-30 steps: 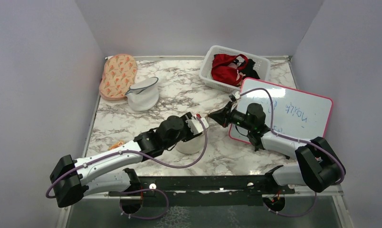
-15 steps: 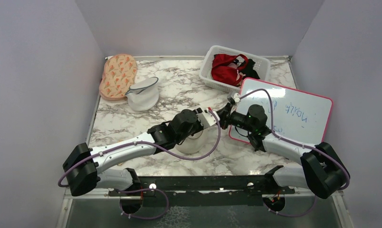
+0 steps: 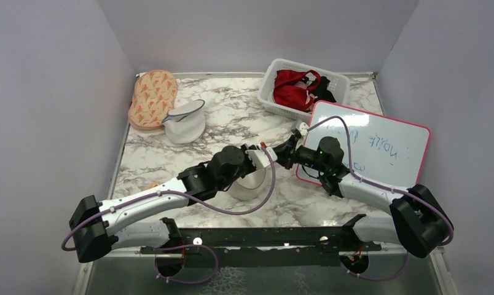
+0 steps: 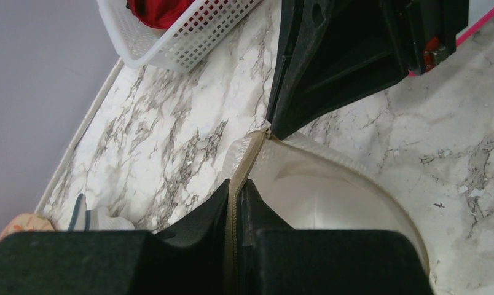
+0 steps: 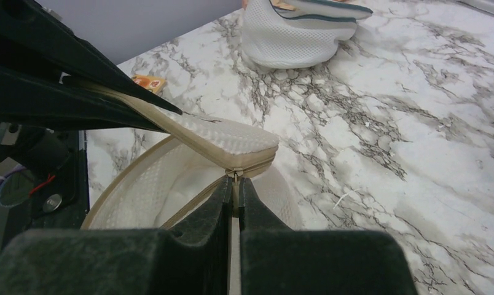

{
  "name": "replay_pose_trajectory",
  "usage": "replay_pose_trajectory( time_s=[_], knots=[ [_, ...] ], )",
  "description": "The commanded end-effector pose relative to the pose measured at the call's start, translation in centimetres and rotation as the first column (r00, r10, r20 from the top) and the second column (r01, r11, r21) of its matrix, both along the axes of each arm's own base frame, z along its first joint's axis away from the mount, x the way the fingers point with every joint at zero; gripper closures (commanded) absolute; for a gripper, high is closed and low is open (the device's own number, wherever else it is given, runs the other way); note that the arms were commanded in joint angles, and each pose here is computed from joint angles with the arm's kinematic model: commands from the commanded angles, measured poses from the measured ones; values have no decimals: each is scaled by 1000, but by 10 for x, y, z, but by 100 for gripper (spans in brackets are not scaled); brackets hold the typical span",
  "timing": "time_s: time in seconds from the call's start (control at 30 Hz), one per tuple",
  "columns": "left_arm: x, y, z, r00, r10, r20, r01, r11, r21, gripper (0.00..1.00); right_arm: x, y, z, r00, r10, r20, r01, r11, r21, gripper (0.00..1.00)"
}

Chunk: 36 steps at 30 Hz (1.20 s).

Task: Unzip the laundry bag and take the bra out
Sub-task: Unzip the laundry bag at the center of the board.

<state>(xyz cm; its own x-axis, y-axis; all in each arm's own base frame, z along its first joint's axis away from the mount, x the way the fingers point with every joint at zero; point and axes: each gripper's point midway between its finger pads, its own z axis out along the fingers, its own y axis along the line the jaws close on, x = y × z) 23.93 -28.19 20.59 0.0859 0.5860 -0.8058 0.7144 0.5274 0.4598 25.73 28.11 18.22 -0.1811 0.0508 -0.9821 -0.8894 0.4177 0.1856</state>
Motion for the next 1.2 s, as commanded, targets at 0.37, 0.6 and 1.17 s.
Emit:
replay_pose_trajectory(
  time_s=[0.37, 0.6, 1.17],
  knots=[
    [-36, 30, 57, 986, -101, 130, 122, 978, -171, 100, 19, -8, -9, 994, -109, -15, 109, 994, -19, 99],
    [-31, 30, 28, 996, -62, 57, 69, 990, -124, 91, 5, -1, -4, 999, -15, 34, 16, 1000, -12, 99],
    [4, 6, 0, 999, 45, 16, -45, 999, 11, 46, -6, 2, 9, 998, 38, 56, -39, 999, 12, 99]
  ],
)
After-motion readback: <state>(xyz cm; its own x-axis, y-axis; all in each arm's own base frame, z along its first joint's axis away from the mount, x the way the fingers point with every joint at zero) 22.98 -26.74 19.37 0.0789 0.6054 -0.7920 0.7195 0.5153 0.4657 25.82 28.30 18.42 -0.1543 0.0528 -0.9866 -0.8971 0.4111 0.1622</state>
